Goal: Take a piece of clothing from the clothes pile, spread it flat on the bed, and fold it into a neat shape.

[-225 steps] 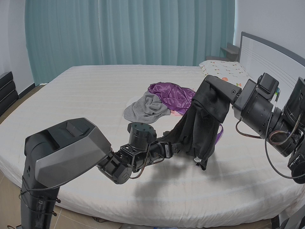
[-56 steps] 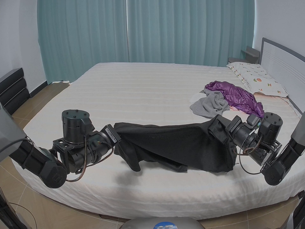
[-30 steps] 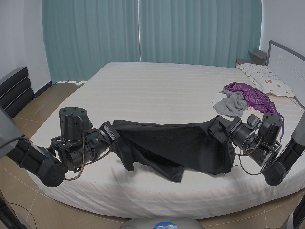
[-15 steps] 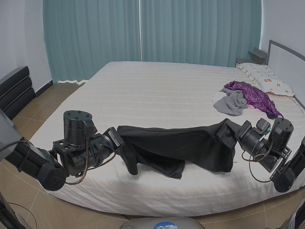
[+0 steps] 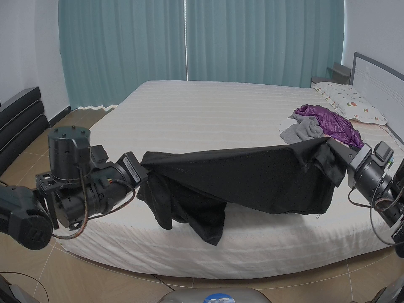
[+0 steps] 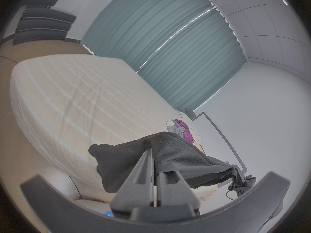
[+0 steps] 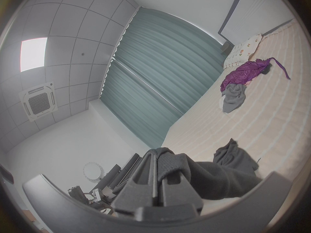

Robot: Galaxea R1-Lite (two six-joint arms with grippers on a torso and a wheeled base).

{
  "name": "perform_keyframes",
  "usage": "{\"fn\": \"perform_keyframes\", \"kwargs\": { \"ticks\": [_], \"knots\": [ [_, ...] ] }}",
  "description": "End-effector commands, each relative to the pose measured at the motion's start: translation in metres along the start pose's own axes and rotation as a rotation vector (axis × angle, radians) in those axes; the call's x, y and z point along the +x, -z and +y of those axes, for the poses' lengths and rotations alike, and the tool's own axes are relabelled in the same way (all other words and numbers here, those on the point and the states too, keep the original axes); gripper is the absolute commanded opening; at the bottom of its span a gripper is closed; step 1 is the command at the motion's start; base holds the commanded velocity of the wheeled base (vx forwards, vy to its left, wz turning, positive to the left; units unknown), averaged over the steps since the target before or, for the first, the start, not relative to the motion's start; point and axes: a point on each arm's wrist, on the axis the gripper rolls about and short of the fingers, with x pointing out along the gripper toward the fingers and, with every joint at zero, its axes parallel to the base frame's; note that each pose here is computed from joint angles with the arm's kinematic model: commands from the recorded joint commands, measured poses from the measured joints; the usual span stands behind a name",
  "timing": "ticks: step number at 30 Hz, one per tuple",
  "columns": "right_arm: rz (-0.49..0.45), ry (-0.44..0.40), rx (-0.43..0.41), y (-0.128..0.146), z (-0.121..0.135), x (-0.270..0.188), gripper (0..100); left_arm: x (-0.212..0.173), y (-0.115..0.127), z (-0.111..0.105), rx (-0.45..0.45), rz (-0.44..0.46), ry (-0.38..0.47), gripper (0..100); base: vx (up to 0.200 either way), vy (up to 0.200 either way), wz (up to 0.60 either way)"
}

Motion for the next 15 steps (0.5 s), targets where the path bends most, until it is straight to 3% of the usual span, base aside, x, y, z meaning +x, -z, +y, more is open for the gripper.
{"fn": "perform_keyframes", "kwargs": {
  "ticks": [1,5,11,15],
  "knots": [
    [-0.152,-0.17,-0.012,-0.055,0.061,-0.026,0,-0.033,-0.032,-0.029,0.031,-0.123,0.067,0,0.0,0.0,0.0],
    [-0.164,-0.147,-0.017,-0.078,0.081,-0.015,0,-0.027,-0.047,-0.045,0.041,-0.136,0.057,0,0.0,0.0,0.0],
    [-0.199,-0.072,-0.054,-0.104,0.086,0.025,0,0.013,-0.058,-0.058,0.043,-0.117,0.033,0,0.0,0.0,0.0],
    [-0.205,-0.034,-0.079,-0.109,0.078,0.047,0,0.035,-0.064,-0.06,0.04,-0.12,0.016,0,0.2,0.0,0.0]
  ]
}}
